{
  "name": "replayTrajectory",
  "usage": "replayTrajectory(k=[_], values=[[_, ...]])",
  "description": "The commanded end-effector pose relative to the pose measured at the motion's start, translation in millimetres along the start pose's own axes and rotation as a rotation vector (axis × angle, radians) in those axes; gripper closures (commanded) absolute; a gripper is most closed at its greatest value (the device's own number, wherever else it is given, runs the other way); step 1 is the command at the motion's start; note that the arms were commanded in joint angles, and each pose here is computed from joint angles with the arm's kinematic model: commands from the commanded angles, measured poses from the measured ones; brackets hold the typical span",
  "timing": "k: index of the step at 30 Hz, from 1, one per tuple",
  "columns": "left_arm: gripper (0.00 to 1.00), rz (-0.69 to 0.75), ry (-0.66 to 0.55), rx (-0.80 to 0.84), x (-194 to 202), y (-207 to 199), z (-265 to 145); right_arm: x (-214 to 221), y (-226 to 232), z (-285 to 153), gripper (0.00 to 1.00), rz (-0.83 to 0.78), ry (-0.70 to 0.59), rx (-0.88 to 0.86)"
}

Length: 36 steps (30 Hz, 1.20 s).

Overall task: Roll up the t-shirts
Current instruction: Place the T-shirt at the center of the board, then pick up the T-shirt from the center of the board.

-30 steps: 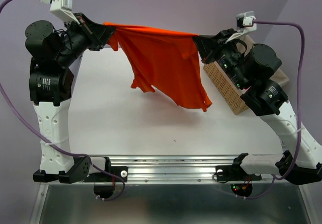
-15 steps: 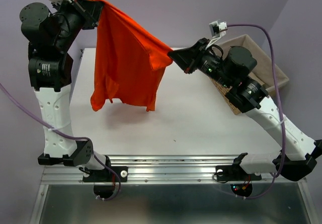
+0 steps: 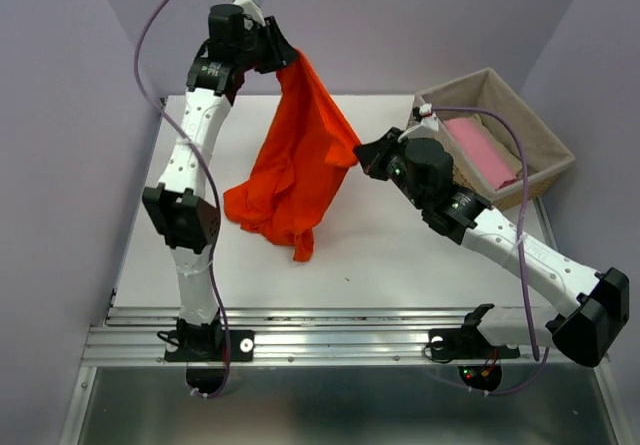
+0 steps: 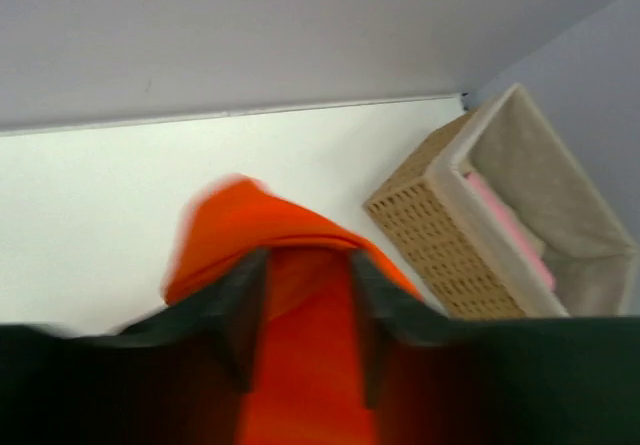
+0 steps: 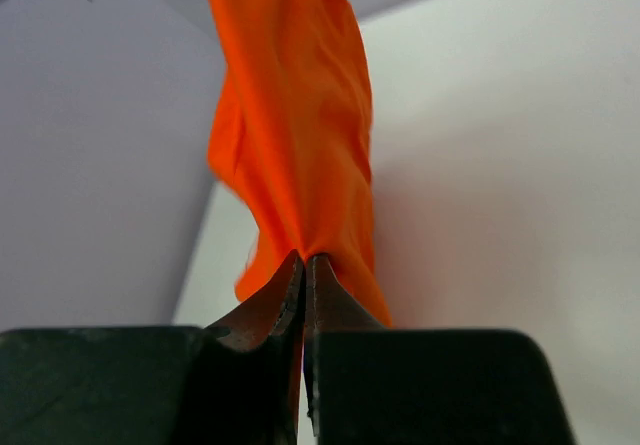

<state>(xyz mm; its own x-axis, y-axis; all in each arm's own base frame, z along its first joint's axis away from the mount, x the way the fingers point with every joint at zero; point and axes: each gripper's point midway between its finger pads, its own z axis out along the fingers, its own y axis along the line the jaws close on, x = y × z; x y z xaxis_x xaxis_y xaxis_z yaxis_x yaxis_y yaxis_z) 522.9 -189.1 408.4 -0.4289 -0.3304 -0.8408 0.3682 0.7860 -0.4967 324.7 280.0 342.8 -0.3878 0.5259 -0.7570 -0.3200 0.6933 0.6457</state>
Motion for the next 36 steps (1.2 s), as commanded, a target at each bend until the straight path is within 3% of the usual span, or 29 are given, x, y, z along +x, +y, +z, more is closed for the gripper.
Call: replayTrajectory(k=[1, 2, 5, 10, 13, 14, 17, 21, 24, 28, 32, 36], values=[[0.33, 0.101, -0.194, -0.08, -50.3, 23.1, 21.2, 9.1, -75.0, -19.4, 0.84, 0.002, -0.058, 0.297], [0.12, 0.091, -0.129, -0.094, -29.5, 32.9, 33.7, 17.1, -89.3, -20.2, 0.51, -0.014, -0.038, 0.336], [0.09, 0.102, -0.046, -0.131, -1.4, 40.4, 34.0, 33.8, -99.8, -20.2, 0.34, -0.078, 0.042, 0.367], [0.14, 0.114, -0.024, -0.307, 20.7, 66.3, -7.3, 87.8, -104.1, -6.2, 0.28, -0.207, 0.3, 0.31], [0.18, 0.102, -0.022, -0.41, 37.3, 79.9, -58.3, 135.4, -100.1, -2.7, 0.22, -0.246, 0.488, 0.239], [0.2, 0.064, 0.037, -0.486, 70.4, 104.6, -64.6, 148.4, -95.4, -3.5, 0.18, -0.267, 0.528, 0.212], [0.21, -0.023, 0.111, -0.564, 120.5, 135.5, -98.3, 190.6, -81.3, -5.2, 0.11, -0.31, 0.635, 0.154], [0.09, -0.127, 0.219, -0.57, 188.0, 157.1, -119.4, 225.2, -70.3, 0.6, 0.07, -0.308, 0.713, 0.106], [0.05, -0.187, 0.289, -0.604, 234.2, 172.8, -124.6, 244.8, -65.8, 7.2, 0.06, -0.323, 0.747, 0.1], [0.05, -0.225, 0.31, -0.765, 272.7, 211.0, -134.1, 263.0, -60.3, 14.0, 0.05, -0.282, 0.781, 0.08], [0.07, -0.253, 0.337, -0.762, 292.9, 220.2, -128.7, 277.2, -60.4, 17.4, 0.06, -0.227, 0.802, 0.075], [0.16, -0.297, 0.416, -0.718, 315.1, 222.5, -111.2, 291.2, -63.0, 18.5, 0.17, -0.188, 0.829, 0.072]])
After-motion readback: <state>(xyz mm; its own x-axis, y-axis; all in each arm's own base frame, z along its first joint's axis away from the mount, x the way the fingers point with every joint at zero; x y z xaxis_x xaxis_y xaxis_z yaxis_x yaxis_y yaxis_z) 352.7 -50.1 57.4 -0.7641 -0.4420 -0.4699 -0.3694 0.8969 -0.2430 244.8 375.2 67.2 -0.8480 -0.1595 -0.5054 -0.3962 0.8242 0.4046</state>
